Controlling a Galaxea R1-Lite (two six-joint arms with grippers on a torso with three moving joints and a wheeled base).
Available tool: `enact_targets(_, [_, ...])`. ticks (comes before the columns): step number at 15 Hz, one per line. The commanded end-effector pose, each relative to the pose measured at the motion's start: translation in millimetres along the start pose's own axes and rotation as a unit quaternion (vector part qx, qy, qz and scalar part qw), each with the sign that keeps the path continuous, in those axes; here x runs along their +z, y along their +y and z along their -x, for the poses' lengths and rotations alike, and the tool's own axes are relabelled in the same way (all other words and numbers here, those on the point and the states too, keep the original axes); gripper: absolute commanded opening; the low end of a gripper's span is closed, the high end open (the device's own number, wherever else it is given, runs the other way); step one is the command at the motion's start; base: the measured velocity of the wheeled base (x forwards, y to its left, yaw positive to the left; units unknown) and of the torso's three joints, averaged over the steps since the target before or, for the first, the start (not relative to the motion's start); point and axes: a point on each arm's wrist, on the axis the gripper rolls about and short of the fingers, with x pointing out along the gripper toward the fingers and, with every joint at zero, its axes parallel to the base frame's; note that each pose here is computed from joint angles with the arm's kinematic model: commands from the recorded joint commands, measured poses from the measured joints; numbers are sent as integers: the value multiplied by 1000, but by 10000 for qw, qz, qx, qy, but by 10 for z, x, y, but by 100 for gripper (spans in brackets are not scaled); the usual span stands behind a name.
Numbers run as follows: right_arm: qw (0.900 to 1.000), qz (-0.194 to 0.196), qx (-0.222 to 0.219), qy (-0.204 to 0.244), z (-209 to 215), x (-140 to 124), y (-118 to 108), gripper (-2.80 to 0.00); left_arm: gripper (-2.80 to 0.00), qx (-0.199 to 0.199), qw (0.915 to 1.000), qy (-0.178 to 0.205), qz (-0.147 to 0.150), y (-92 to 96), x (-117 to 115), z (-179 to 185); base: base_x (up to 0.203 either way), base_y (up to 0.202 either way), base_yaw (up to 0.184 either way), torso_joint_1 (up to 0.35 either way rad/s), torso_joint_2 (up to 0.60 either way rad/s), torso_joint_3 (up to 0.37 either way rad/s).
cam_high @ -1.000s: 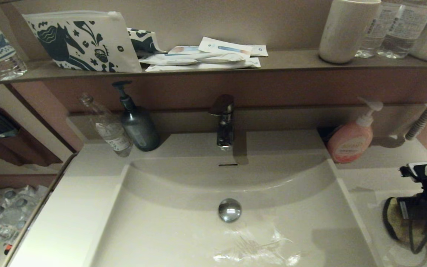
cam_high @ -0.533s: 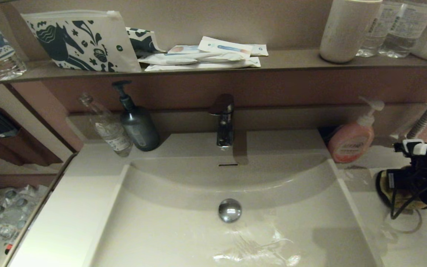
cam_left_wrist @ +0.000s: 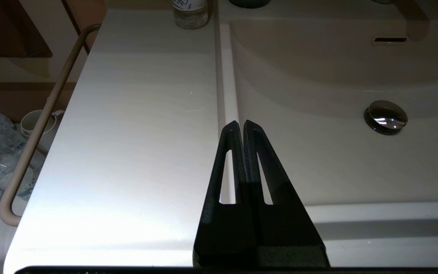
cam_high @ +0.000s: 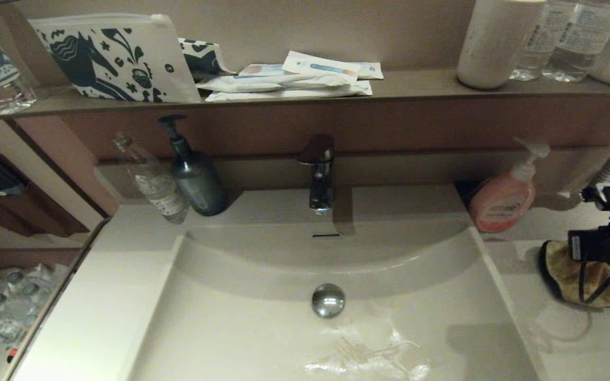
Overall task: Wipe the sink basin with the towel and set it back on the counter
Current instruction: Wipe the sink
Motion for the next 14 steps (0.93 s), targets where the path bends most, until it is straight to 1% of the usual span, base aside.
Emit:
enact_targets(1, [9996,-163,118,-212,319,246,-80,-280,-280,0,10000,5,5,0,1,-1,0,0,0,0,0,0])
enact_targets(4, [9978,-442,488,85,549,472,-65,-280,-280,1,10000,5,3,0,1,-1,0,0,0,0,0,0])
enact_targets(6, [9949,-424,850,348,581,474,-88,-280,-280,-1,10000,5,-1,0,1,-1,0,0,0,0,0,0])
enact_targets(8, [9881,-490,1301,657,609,476,-207,-280,-280,-1,10000,5,5,0,1,-1,0,0,0,0,0,0])
enact_targets(10, [9863,-561,1362,740,538,503,-298,-280,-280,-1,10000,5,7,0,1,-1,0,0,0,0,0,0])
enact_targets(11, [9860,-582,1359,772,474,507,-314,-280,-280,-1,10000,5,7,0,1,-1,0,0,0,0,0,0])
enact_targets(14, [9825,-621,1581,758,405,528,-349,-280,-280,-1,10000,5,4,0,1,-1,0,0,0,0,0,0])
